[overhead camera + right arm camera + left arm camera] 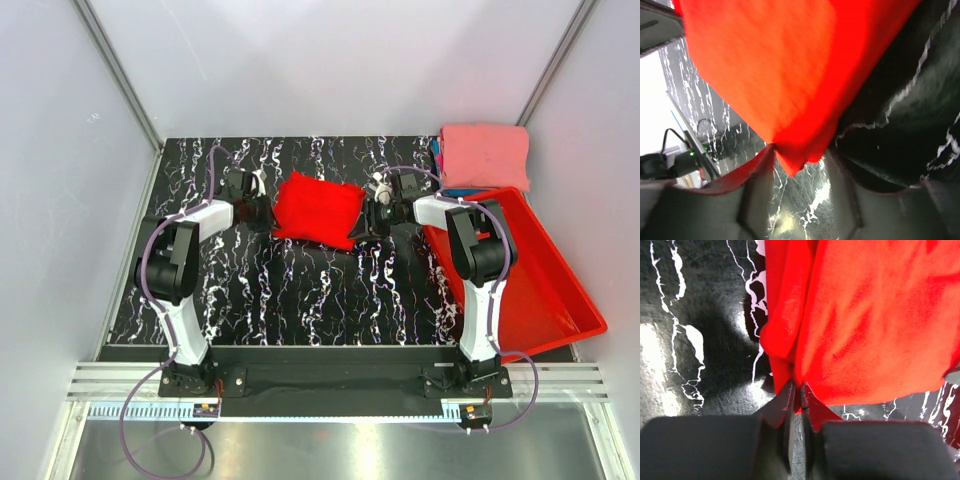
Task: Fold and stack the t-shirts
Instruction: Fold the tshirt
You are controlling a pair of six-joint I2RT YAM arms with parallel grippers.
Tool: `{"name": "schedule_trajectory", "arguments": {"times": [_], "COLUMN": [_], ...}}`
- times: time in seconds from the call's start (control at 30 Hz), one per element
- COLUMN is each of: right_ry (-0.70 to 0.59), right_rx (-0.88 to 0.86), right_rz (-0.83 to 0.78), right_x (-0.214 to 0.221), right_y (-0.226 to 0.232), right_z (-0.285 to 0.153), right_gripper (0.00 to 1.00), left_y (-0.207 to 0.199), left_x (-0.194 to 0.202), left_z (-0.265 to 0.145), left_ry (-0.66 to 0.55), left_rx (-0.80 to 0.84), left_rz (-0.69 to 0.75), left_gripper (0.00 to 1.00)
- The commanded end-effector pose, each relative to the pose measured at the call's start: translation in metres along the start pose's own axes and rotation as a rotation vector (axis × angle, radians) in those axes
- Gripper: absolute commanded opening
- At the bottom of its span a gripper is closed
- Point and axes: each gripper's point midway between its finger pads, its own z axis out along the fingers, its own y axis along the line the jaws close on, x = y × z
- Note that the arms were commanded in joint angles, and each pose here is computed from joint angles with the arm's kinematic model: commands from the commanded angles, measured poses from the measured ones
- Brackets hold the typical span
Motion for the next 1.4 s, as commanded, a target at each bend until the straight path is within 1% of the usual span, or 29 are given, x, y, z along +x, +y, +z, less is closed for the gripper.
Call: {"name": "schedule_trajectory", "arguments": {"times": [0.0,0.03,0.13,0.17,0.2,0.33,0.37,0.43,0.47,0.5,0.53,0.57,0.6,0.67,0.73,0.8,0.83,0.87,0.9,0.93,0.97,1.03,1.07,1.1,1.13,1.17,1.23,1.27,1.37], "right_ry": [0.013,0.012,0.016,0.014,0.012,0.008,0.021,0.025,0.046,0.045,0.048,0.058,0.059,0.052,0.052,0.046,0.047,0.036,0.022,0.006,-0.012,0.002,-0.017,-0.016,-0.002,-0.022,0.011,-0.003,0.005], "right_rx": [-0.034,-0.040,-0.044,-0.047,-0.050,-0.050,-0.042,-0.042,-0.037,-0.021,-0.013,-0.010,-0.007,0.000,0.025,0.034,0.038,0.038,0.042,0.039,0.038,0.031,0.012,-0.004,-0.002,-0.018,-0.009,-0.012,-0.013], "right_rz": [-0.002,-0.004,-0.002,-0.006,-0.009,-0.027,-0.013,-0.012,0.002,0.001,0.001,0.006,0.009,0.008,0.008,-0.008,-0.015,-0.029,-0.041,-0.062,-0.076,-0.068,-0.097,-0.113,-0.108,-0.137,-0.126,-0.144,-0.143], "right_x": [0.010,0.011,0.016,0.018,0.019,0.027,0.035,0.044,0.058,0.063,0.070,0.083,0.089,0.098,0.102,0.097,0.096,0.090,0.085,0.079,0.069,0.060,0.044,0.038,0.035,0.020,0.018,0.004,-0.005], "right_y": [0.007,0.010,0.010,0.013,0.015,0.028,0.027,0.034,0.032,0.030,0.031,0.032,0.031,0.032,0.029,0.032,0.033,0.037,0.038,0.039,0.041,0.034,0.041,0.042,0.037,0.043,0.032,0.035,0.026], "right_z": [0.000,-0.001,-0.003,-0.005,-0.007,-0.021,-0.023,-0.029,-0.030,-0.032,-0.033,-0.037,-0.039,-0.045,-0.049,-0.052,-0.055,-0.056,-0.058,-0.058,-0.059,-0.053,-0.052,-0.051,-0.046,-0.047,-0.041,-0.042,-0.043], "right_gripper": [0.40,0.30,0.15,0.05,0.00,0.00,0.00,0.00,0.00,0.00,0.00,0.00,0.00,0.14,0.28,0.46,0.52,0.59,0.61,0.64,0.66,0.67,0.67,0.67,0.68,0.68,0.69,0.69,0.69], "left_y": [-0.009,-0.010,-0.010,-0.009,-0.006,-0.007,-0.006,0.002,0.000,0.009,0.011,0.007,0.011,0.003,-0.001,-0.007,-0.008,-0.001,-0.010,-0.010,-0.021,-0.042,-0.041,-0.047,-0.043,-0.040,-0.045,-0.050,-0.049], "left_x": [0.000,0.003,0.016,0.019,0.027,0.052,0.054,0.081,0.082,0.103,0.111,0.112,0.125,0.125,0.119,0.100,0.093,0.088,0.064,0.053,0.042,0.018,0.015,0.003,-0.001,0.001,-0.005,-0.003,0.000], "left_z": [-0.002,-0.003,-0.010,-0.012,-0.013,-0.023,-0.030,-0.038,-0.048,-0.052,-0.057,-0.066,-0.069,-0.079,-0.087,-0.098,-0.102,-0.105,-0.111,-0.111,-0.107,-0.106,-0.096,-0.095,-0.090,-0.078,-0.069,-0.060,-0.042], "left_ry": [-0.009,-0.002,0.022,0.025,0.042,0.088,0.078,0.128,0.110,0.145,0.145,0.123,0.139,0.118,0.103,0.072,0.068,0.075,0.023,0.002,-0.008,-0.042,-0.018,-0.037,-0.032,0.000,-0.002,0.016,0.055], "left_rx": [0.036,0.034,0.026,0.019,0.008,-0.003,-0.023,-0.070,-0.070,-0.098,-0.106,-0.089,-0.096,-0.059,-0.054,-0.065,-0.074,-0.128,-0.120,-0.119,-0.055,0.035,0.042,0.061,0.048,0.057,0.111,0.166,0.205], "left_rz": [-0.010,-0.026,-0.053,-0.057,-0.071,-0.123,-0.125,-0.159,-0.165,-0.190,-0.218,-0.223,-0.237,-0.239,-0.217,-0.178,-0.123,-0.100,-0.057,0.006,0.048,0.157,0.180,0.222,0.253,0.257,0.283,0.293,0.306], "left_gripper": [0.00,0.00,0.00,0.00,0.00,0.00,0.00,0.00,0.00,0.00,0.00,0.00,0.05,0.26,0.40,0.51,0.61,0.63,0.63,0.65,0.66,0.67,0.67,0.68,0.68,0.67,0.67,0.67,0.68]}}
